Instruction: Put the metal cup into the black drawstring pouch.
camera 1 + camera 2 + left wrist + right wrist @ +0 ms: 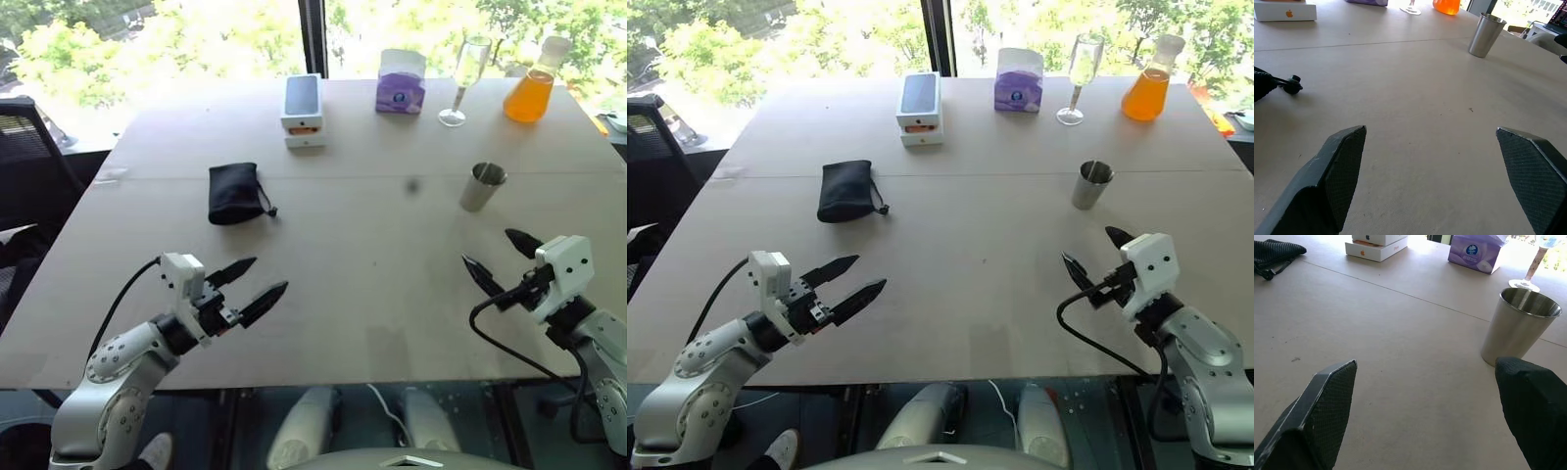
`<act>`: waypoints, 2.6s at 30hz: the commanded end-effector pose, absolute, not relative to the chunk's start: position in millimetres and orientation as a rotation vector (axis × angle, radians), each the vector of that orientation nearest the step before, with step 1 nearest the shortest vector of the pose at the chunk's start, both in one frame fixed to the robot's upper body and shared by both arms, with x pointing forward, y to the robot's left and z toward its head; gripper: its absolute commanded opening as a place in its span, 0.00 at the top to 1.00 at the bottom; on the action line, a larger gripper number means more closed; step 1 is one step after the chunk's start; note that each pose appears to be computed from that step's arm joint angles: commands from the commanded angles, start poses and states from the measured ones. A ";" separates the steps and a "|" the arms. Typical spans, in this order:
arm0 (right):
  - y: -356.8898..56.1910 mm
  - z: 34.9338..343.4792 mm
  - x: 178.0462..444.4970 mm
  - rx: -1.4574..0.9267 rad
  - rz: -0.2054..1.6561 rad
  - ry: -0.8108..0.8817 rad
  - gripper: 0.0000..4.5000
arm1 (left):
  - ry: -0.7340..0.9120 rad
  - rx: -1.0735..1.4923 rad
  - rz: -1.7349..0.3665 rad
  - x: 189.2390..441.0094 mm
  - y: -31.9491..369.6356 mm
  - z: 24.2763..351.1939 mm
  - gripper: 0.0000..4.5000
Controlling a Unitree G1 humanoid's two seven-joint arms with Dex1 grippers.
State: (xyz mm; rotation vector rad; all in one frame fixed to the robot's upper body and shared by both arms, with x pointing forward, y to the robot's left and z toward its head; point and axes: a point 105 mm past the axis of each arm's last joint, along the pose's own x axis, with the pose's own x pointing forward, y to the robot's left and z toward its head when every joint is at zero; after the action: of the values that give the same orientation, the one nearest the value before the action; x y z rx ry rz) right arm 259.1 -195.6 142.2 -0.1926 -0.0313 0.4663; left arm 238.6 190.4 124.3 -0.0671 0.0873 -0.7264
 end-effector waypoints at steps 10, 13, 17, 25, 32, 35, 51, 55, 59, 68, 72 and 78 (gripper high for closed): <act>-175.3 186.1 255.8 -0.197 0.533 -0.185 0.00 | -0.007 -0.040 -0.669 251.6 199.6 141.8 0.01; -162.5 193.2 249.0 -0.250 0.603 -0.234 0.00 | 0.003 0.031 -0.516 269.1 215.7 139.4 0.01; -129.5 194.6 235.8 -0.239 0.832 -0.237 0.00 | -0.001 0.210 -0.301 297.3 241.2 142.8 0.01; -102.5 190.2 226.6 -0.250 1.050 -0.238 0.00 | 0.022 0.897 -0.066 334.0 265.7 166.1 0.01; -103.0 179.2 225.7 -0.252 1.049 -0.237 0.00 | 0.030 1.258 -0.076 347.4 268.2 175.0 0.01; -103.2 172.7 225.2 -0.253 1.033 -0.237 0.00 | 0.053 1.345 -0.057 354.0 269.5 176.0 0.01; -104.7 165.4 224.7 -0.258 0.998 -0.241 0.00 | 0.178 1.328 -0.125 351.5 258.9 162.4 0.01; -101.3 166.5 225.5 -0.252 1.005 -0.243 0.00 | 0.193 1.326 -0.098 352.9 260.4 160.7 0.01; -100.9 169.4 227.3 -0.254 1.007 -0.246 0.00 | 0.214 1.317 -0.051 360.3 266.6 158.9 0.01; -101.3 173.4 228.9 -0.263 0.992 -0.242 0.00 | 0.167 1.316 -0.068 381.6 253.0 163.4 0.01; -100.5 175.3 228.6 -0.264 0.986 -0.241 0.00 | 0.162 1.323 -0.094 386.5 250.2 162.5 0.01; -99.2 178.8 229.9 -0.267 0.976 -0.244 0.00 | 0.182 1.335 -0.143 390.9 248.7 158.2 0.01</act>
State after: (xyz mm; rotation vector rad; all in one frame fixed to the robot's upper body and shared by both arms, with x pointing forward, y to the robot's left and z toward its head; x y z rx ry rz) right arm 234.9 -102.4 164.5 -0.2509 -0.1861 0.9678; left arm 388.2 247.1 145.6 1.3189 0.2030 -0.1559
